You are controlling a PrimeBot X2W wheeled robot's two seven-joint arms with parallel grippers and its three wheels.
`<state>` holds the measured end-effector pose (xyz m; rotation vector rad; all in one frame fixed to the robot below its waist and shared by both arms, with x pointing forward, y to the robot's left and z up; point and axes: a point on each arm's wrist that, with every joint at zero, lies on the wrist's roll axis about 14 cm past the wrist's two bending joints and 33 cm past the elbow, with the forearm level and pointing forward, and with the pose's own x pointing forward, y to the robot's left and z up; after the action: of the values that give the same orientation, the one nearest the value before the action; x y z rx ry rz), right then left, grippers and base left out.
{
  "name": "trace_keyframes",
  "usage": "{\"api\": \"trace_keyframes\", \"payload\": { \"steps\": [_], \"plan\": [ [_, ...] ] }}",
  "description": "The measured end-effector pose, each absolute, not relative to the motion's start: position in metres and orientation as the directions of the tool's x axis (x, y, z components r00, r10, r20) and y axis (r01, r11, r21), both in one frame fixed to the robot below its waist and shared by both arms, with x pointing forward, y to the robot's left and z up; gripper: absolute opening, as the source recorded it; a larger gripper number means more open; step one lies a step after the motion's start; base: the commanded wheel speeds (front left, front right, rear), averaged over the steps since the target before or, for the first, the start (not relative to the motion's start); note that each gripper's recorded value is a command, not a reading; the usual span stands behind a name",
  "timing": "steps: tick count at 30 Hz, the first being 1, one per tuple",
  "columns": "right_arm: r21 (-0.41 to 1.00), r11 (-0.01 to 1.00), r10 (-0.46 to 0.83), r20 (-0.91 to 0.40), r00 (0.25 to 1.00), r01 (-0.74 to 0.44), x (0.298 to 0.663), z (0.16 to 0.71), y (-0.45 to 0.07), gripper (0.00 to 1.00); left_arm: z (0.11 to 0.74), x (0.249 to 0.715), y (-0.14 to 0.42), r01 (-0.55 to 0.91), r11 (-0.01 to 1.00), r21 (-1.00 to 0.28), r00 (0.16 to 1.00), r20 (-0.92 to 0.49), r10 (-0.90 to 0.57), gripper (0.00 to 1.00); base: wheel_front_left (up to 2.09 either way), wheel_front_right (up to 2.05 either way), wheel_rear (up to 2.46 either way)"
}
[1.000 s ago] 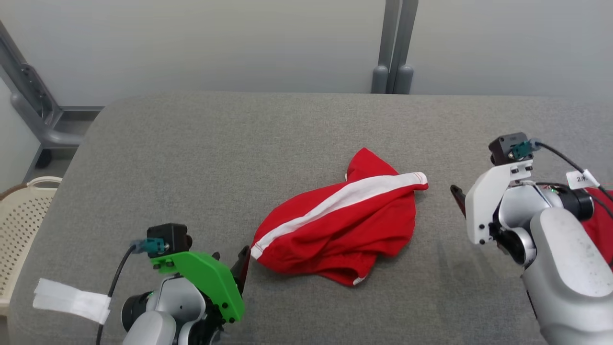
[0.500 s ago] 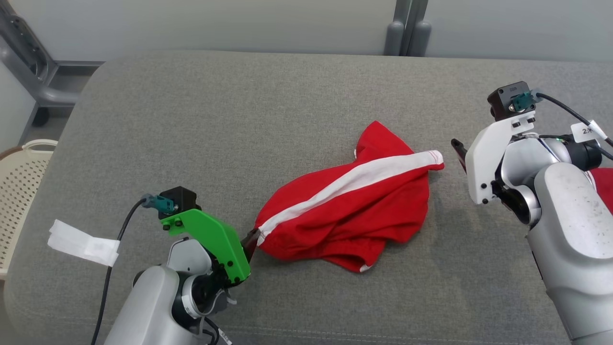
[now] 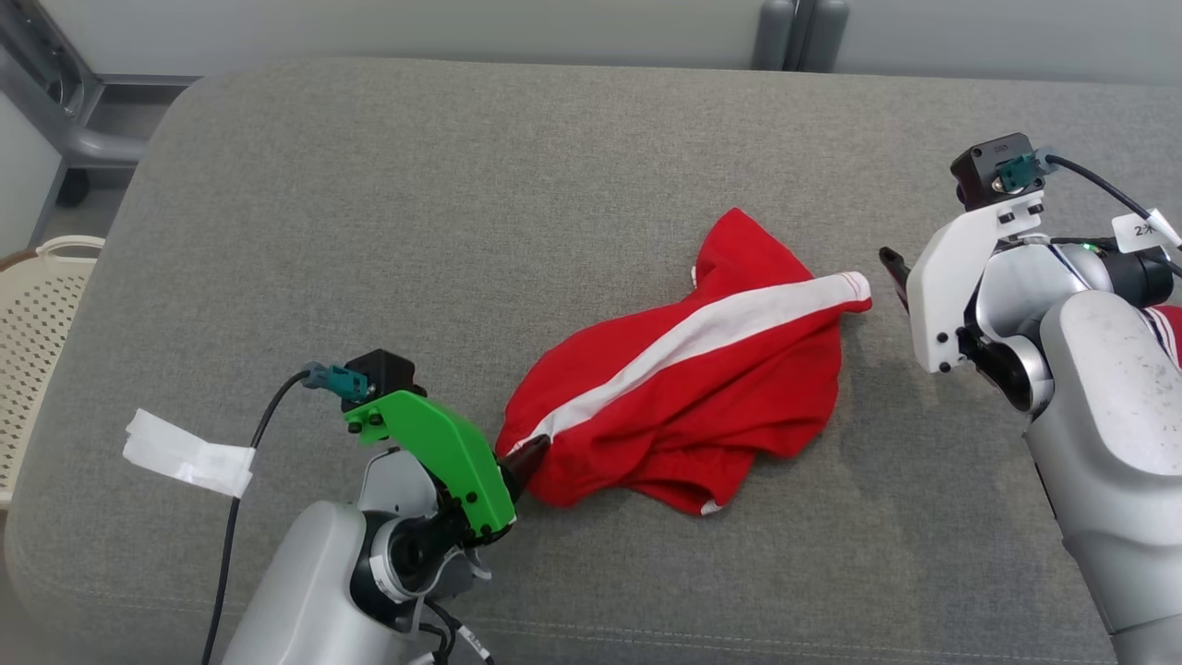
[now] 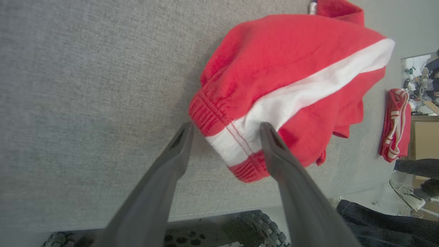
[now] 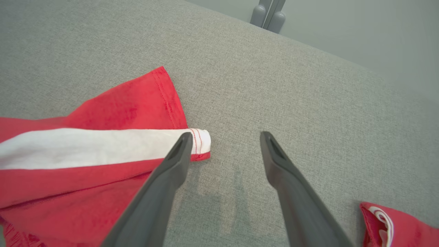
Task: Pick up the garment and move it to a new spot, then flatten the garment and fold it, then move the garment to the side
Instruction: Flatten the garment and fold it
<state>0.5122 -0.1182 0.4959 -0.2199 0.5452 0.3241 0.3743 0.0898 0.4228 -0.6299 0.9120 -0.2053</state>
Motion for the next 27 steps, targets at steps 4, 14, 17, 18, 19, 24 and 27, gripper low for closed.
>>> {"api": "trace_keyframes", "payload": {
  "steps": [4, 14, 17, 18, 19, 24, 27],
  "plan": [
    [-0.118, 0.925, 0.244, -0.541, 0.805, -0.36, 0.513, 0.494, -0.117, 1.0, 0.431, 0.374, 0.082, -0.083, 0.769, -0.634, 0.607, -0.644, -0.466, 1.0, 0.0, 0.0, 0.0],
    [-0.126, 0.923, 0.244, -0.54, 0.806, -0.363, 0.513, 0.495, -0.117, 1.0, 0.425, 0.369, 0.079, -0.082, 0.794, -0.603, 0.587, -0.673, -0.45, 0.12, 0.0, 0.0, 0.0],
    [-0.134, 0.922, 0.231, -0.565, 0.792, -0.364, 0.513, 0.489, -0.12, 1.0, 0.425, 0.37, 0.081, -0.077, 0.803, -0.591, 0.595, -0.674, -0.439, 0.0, 0.0, 0.0, 0.0],
    [-0.132, 0.922, 0.226, -0.578, 0.784, -0.363, 0.513, 0.486, -0.122, 1.0, 0.425, 0.37, 0.081, -0.077, 0.806, -0.588, 0.594, -0.676, -0.436, 0.0, 0.0, 0.0, 0.0],
    [-0.12, 0.924, 0.229, -0.589, 0.775, -0.364, 0.513, 0.483, -0.121, 1.0, 0.424, 0.37, 0.081, -0.077, 0.806, -0.587, 0.594, -0.677, -0.436, 0.0, 0.0, 0.0, 0.0],
    [-0.075, 0.928, 0.242, -0.624, 0.743, -0.365, 0.519, 0.472, -0.116, 1.0, 0.421, 0.371, 0.083, -0.082, 0.806, -0.586, 0.596, -0.677, -0.432, 0.0, 0.0, 0.0, 0.0],
    [-0.036, 0.928, 0.254, -0.668, 0.7, -0.371, 0.518, 0.457, -0.109, 1.0, 0.419, 0.371, 0.083, -0.084, 0.807, -0.585, 0.594, -0.679, -0.431, 0.0, 0.0, 0.0, 0.0]
  ]
}}
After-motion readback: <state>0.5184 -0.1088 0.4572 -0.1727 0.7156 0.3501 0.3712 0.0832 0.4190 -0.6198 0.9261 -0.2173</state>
